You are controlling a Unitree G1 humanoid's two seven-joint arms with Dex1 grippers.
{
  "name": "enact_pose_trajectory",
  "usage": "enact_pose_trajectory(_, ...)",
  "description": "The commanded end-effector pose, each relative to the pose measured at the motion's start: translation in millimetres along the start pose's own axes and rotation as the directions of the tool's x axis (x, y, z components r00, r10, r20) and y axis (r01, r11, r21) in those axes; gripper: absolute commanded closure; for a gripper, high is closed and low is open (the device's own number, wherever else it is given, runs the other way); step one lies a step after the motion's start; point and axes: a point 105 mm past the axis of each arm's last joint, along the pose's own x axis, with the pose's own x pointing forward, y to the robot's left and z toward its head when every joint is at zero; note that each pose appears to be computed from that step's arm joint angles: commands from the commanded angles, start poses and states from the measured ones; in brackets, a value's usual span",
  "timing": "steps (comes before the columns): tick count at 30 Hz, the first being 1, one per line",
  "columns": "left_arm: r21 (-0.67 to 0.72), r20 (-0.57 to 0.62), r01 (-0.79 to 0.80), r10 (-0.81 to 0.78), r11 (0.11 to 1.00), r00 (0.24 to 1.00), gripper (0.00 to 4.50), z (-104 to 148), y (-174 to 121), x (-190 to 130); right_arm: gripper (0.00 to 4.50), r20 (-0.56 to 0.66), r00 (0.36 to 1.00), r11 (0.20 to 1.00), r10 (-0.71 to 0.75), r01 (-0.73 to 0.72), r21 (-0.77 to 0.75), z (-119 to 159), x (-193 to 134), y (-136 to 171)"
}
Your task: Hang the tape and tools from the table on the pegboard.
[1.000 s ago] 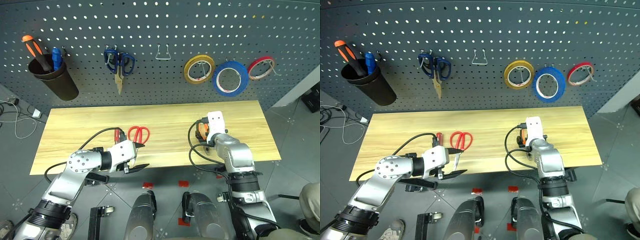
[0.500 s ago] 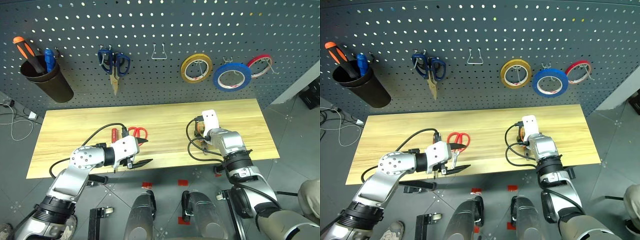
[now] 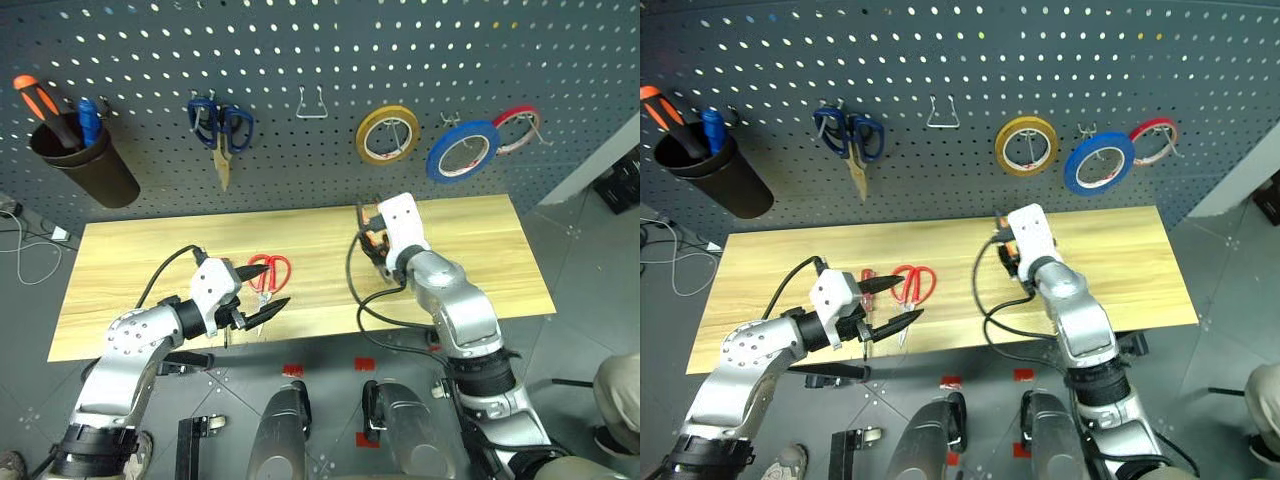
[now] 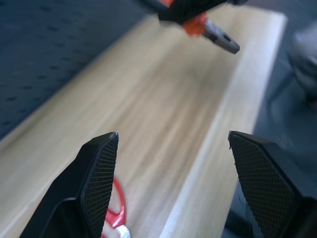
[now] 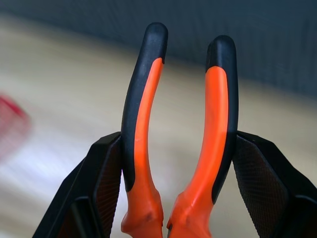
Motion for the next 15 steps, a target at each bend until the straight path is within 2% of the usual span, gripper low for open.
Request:
enact_pose_trajectory(1,-0.056,0.073,-0.111,0.115,0.992,0.991,0.75,22.8,11.3,-10.2,1.49,0.357,0.934,0.995,0.016,0.019,-0.094,86.0,-13.3,17.4)
enact_pose_trajectory(3,-0.103,0.093,-0.168,0.178,0.980,0.980,0.75,34.5,18.9,-12.7,1.49,0.513,0.858,0.995,0.020,0.034,-0.095,127.7,-12.7,22.4)
enact_pose_trajectory(8,-0.120,0.096,-0.244,0.256,0.962,0.962,0.75,57.0,36.1,-10.4,1.49,0.692,0.722,0.986,0.010,0.107,-0.126,186.9,-6.8,21.1)
enact_pose_trajectory(11,-0.113,0.114,-0.275,0.287,0.955,0.951,0.75,71.2,45.5,-3.2,1.49,0.749,0.662,0.979,-0.008,0.157,-0.128,211.9,0.2,14.7)
enact_pose_trajectory(15,-0.105,0.132,-0.290,0.302,0.951,0.944,0.75,83.3,53.0,5.6,1.49,0.795,0.606,0.966,-0.019,0.216,-0.142,229.7,9.3,9.7)
